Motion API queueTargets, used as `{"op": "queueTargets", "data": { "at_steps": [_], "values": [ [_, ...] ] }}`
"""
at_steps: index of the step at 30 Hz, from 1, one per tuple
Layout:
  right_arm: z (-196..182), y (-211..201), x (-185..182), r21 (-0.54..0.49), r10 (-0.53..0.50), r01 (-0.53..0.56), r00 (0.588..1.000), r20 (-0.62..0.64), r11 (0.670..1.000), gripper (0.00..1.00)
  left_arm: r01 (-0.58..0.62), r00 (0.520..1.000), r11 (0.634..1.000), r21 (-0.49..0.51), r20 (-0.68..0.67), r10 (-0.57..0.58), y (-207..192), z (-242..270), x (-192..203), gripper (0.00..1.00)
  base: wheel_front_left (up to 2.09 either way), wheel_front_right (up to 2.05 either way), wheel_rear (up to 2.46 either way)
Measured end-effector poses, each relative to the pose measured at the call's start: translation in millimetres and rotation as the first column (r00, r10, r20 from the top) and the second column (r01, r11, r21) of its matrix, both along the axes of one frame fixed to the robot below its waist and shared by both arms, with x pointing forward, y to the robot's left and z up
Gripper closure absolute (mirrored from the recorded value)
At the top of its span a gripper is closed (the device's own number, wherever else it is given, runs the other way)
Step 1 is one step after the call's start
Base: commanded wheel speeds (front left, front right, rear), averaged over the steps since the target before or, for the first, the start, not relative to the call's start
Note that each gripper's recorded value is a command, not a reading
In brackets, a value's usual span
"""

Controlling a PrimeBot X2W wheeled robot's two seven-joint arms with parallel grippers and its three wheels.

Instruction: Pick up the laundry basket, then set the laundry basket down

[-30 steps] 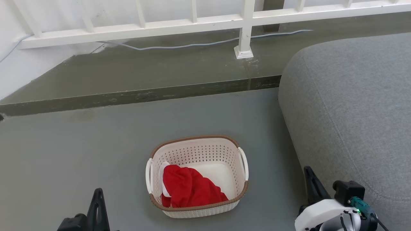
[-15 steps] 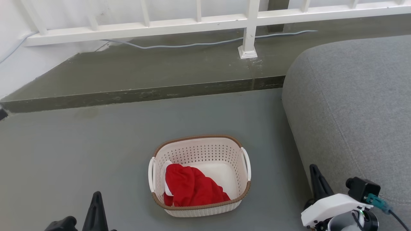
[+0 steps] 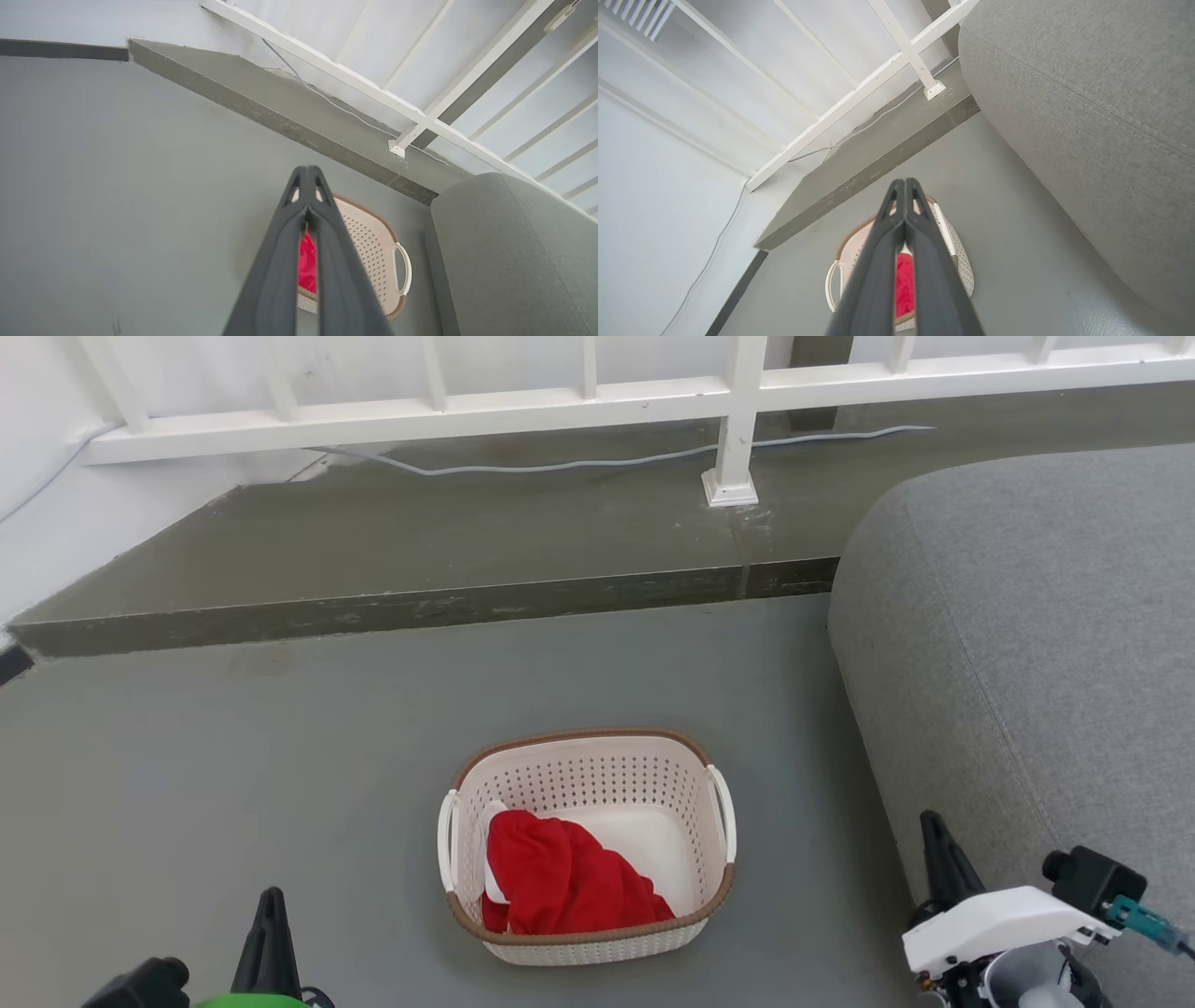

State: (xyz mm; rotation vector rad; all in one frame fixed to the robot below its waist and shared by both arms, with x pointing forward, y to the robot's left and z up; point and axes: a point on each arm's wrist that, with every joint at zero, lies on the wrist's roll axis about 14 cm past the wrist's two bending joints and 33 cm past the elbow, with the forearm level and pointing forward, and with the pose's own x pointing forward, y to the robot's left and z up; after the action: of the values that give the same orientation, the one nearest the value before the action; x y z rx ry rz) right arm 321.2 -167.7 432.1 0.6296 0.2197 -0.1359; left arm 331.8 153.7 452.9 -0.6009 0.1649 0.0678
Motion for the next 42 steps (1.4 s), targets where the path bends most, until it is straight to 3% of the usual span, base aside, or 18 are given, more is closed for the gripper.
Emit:
{"op": "queueTargets", "data": {
  "at_steps": [11, 22, 32, 42],
  "values": [
    [3, -7, 7, 0.145, -0.036, 0.036, 0.999, -0.001, 0.989, 1.00, -0.026, 0.999, 0.989, -0.144, -0.033, 0.022, 5, -5, 3, 1.00, 0.00, 0.00, 0.00],
    [8, -12, 16, 0.286, -0.065, 0.061, 0.998, 0.007, 0.956, 1.00, -0.049, 0.999, 0.954, -0.296, -0.033, 0.041, 9, -1, 10, 1.00, 0.00, 0.00, 0.00],
    [13, -16, 23, 0.413, -0.088, 0.075, 0.996, 0.013, 0.908, 1.00, -0.057, 0.998, 0.907, -0.417, -0.040, 0.044, 12, 0, 16, 1.00, 0.00, 0.00, 0.00],
    [18, -20, 29, 0.531, -0.114, 0.085, 0.993, 0.022, 0.843, 1.00, -0.072, 0.997, 0.838, -0.541, -0.044, 0.057, 15, 2, 20, 1.00, 0.00, 0.00, 0.00]
  ]
}}
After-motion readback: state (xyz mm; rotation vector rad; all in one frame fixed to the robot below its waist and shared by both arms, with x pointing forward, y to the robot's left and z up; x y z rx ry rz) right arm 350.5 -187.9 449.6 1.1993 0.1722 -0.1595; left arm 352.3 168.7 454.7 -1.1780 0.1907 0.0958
